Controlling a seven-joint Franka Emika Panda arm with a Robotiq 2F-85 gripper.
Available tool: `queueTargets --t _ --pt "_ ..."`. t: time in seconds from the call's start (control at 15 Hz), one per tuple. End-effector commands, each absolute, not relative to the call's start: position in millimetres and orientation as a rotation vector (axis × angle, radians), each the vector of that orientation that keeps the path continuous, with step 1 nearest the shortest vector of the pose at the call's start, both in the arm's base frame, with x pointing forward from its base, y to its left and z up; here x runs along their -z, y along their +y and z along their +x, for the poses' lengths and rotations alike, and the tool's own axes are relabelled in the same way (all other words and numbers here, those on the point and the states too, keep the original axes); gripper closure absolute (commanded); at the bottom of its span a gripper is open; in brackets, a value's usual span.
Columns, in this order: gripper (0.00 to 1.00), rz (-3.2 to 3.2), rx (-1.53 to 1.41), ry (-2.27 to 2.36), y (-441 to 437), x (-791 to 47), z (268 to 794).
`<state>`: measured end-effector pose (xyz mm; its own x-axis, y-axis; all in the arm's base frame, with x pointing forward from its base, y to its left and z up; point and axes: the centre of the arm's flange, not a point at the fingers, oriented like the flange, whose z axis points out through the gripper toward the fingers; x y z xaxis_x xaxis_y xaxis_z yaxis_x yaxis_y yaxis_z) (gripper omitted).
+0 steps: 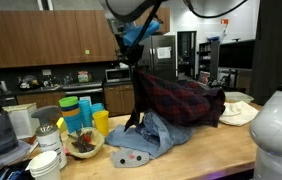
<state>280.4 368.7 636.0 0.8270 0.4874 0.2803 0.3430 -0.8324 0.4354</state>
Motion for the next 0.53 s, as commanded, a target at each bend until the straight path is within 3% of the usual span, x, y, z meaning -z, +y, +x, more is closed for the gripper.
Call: queueTargets --t 0.0,0.07,0.2,0.47 --pt "0.99 2.662 -0.519 0.720 389.3 -654.1 273.3" --pt "0.72 2.661 -0.520 0.716 392.1 -655.0 273.1" --pt "0.68 2.668 -0.515 0.697 390.8 -653.5 275.2" --pt "0.42 2.702 -0.502 0.662 382.3 -650.9 281.2"
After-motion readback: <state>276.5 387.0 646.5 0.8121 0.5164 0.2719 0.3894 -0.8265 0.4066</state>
